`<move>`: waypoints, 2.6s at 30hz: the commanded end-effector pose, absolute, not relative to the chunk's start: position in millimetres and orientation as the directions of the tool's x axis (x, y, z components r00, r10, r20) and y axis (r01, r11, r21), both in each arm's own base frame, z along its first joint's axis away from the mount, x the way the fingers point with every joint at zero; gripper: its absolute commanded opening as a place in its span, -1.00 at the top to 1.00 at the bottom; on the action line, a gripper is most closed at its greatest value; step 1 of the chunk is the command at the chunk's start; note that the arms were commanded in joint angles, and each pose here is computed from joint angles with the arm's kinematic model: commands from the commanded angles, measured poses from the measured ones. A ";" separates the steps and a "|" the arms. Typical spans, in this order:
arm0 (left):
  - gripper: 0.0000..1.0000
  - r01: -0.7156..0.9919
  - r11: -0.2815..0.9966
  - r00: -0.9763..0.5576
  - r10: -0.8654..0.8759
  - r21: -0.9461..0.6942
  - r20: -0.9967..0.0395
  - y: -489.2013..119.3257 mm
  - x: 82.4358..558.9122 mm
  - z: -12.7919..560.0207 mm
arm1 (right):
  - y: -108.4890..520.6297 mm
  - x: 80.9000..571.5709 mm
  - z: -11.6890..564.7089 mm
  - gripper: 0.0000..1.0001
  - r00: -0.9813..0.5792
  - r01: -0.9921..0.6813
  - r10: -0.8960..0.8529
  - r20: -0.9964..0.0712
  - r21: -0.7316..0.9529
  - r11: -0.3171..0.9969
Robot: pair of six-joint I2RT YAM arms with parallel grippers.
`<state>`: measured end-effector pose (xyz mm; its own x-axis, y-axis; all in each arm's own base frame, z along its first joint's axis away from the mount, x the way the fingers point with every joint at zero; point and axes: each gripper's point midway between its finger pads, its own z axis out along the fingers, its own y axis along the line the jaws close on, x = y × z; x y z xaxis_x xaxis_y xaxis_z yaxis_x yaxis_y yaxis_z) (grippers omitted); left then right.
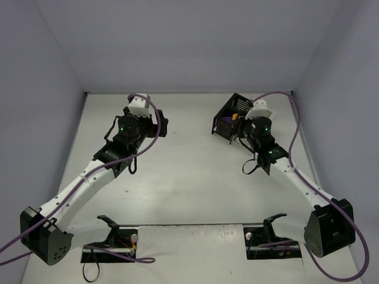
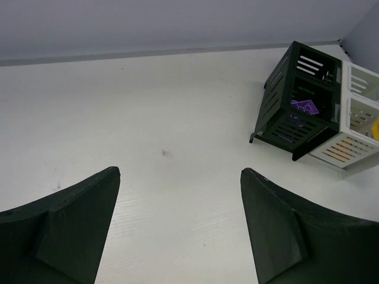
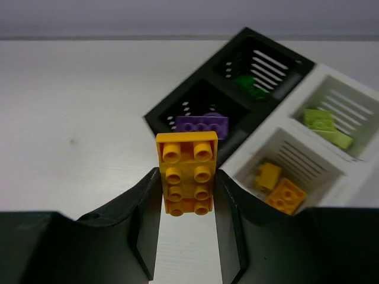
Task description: Sort the legos into containers by color
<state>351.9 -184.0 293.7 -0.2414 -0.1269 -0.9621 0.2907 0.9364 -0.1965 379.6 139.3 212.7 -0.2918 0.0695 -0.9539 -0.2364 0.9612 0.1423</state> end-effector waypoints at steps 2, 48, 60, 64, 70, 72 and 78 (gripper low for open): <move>-0.52 0.262 0.938 -0.160 -0.188 -0.225 -0.969 -175.3 355.5 329.1 | 80.3 390.1 224.6 1.00 -0.221 -0.013 0.093 -0.971 0.098 0.995; -0.52 0.269 0.939 -0.119 -0.188 -0.214 -0.975 -165.8 346.0 351.7 | 52.3 321.1 302.9 -1.00 -0.122 -0.098 0.240 -0.963 0.252 0.963; -0.53 0.115 0.987 -0.133 -0.097 -0.113 -0.986 -98.1 288.9 358.3 | 36.7 256.0 331.9 -1.00 -0.002 -0.081 0.293 -0.956 0.292 0.953; -0.53 0.063 0.992 -0.145 -0.096 -0.106 -0.985 -76.3 267.5 348.4 | 35.7 246.9 334.5 -1.00 0.019 -0.084 0.317 -0.948 0.315 0.945; -0.53 -0.019 0.990 -0.138 -0.144 -0.143 -0.980 -49.2 241.3 322.8 | 33.4 236.5 329.3 -1.00 0.028 -0.081 0.317 -0.948 0.314 0.946; -0.53 -0.036 0.987 -0.134 -0.162 -0.159 -0.978 -43.6 235.1 317.5 | 31.3 234.9 325.6 -1.00 0.031 -0.069 0.322 -0.946 0.319 0.945; -0.53 -0.055 0.986 -0.164 -0.162 -0.155 -0.973 -40.4 231.6 292.6 | 27.4 234.3 315.5 -1.00 0.023 -0.036 0.339 -0.941 0.338 0.940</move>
<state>228.1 -43.0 294.2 -0.1709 -0.1419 -0.9750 -0.0238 0.9899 -0.1399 229.6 31.1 304.6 -0.0258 0.3131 -0.9494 -0.0533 0.9479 0.3140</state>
